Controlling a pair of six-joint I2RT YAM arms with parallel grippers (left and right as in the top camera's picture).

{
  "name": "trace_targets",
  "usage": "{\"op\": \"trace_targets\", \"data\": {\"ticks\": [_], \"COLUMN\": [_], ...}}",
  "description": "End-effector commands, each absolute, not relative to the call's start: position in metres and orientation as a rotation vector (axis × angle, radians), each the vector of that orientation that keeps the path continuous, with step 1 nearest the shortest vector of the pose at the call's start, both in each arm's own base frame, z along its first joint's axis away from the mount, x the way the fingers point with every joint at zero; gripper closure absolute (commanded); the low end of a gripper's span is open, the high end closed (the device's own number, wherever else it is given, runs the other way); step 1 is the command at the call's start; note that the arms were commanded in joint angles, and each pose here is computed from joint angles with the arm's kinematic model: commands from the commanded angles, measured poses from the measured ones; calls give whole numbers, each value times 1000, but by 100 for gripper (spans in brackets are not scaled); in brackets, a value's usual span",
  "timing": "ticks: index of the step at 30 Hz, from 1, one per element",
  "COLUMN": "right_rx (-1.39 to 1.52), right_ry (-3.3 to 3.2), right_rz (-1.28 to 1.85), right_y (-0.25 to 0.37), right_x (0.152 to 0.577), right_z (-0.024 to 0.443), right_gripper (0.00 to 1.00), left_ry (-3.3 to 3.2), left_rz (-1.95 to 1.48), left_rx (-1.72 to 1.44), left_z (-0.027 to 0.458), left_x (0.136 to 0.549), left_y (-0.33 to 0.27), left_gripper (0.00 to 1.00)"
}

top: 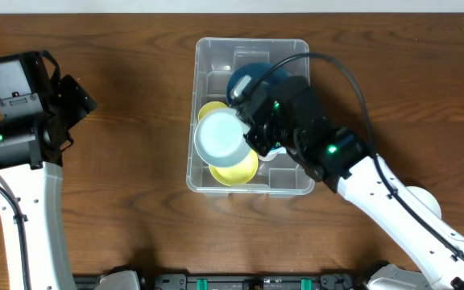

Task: Pack container
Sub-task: 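Lift the white bowl and lower it onto the yellow bowl in the bin, then release the white bowl and move the right gripper back to the right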

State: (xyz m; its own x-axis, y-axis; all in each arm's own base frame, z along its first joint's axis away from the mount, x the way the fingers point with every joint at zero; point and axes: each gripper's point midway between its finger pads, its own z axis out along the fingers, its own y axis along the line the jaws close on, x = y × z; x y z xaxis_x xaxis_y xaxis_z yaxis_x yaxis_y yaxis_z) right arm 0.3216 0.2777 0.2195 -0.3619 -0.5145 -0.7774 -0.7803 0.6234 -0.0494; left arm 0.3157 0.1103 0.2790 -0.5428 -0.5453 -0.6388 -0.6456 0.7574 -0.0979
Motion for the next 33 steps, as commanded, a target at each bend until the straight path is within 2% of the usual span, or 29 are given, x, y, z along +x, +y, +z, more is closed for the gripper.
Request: {"op": "trace_targets", "data": {"ticks": [1, 23, 24, 26, 27, 29, 33], "right_rx": [-1010, -1067, -1073, -1081, -1081, -1067, -949], "right_ry": [2059, 2285, 2286, 2283, 2277, 2267, 2285], "right_rz": [290, 401, 402, 404, 406, 412, 415], "right_y": [265, 274, 275, 278, 279, 280, 273], "right_x": [326, 302, 301, 300, 300, 302, 310], "right_z": [221, 162, 161, 160, 161, 166, 185], "right_gripper": [99, 99, 95, 68, 62, 58, 59], "left_ry": [2273, 2273, 2273, 2273, 2273, 2273, 2273], "left_rz": [209, 209, 209, 209, 209, 209, 209], "left_rx": [-897, -897, -897, -897, -897, -897, -897], "left_z": [281, 281, 281, 281, 281, 281, 281], "left_x": [316, 316, 316, 316, 316, 316, 316], "left_y": [114, 114, 114, 114, 114, 114, 114], "left_gripper": [2, 2, 2, 2, 2, 2, 2]}}
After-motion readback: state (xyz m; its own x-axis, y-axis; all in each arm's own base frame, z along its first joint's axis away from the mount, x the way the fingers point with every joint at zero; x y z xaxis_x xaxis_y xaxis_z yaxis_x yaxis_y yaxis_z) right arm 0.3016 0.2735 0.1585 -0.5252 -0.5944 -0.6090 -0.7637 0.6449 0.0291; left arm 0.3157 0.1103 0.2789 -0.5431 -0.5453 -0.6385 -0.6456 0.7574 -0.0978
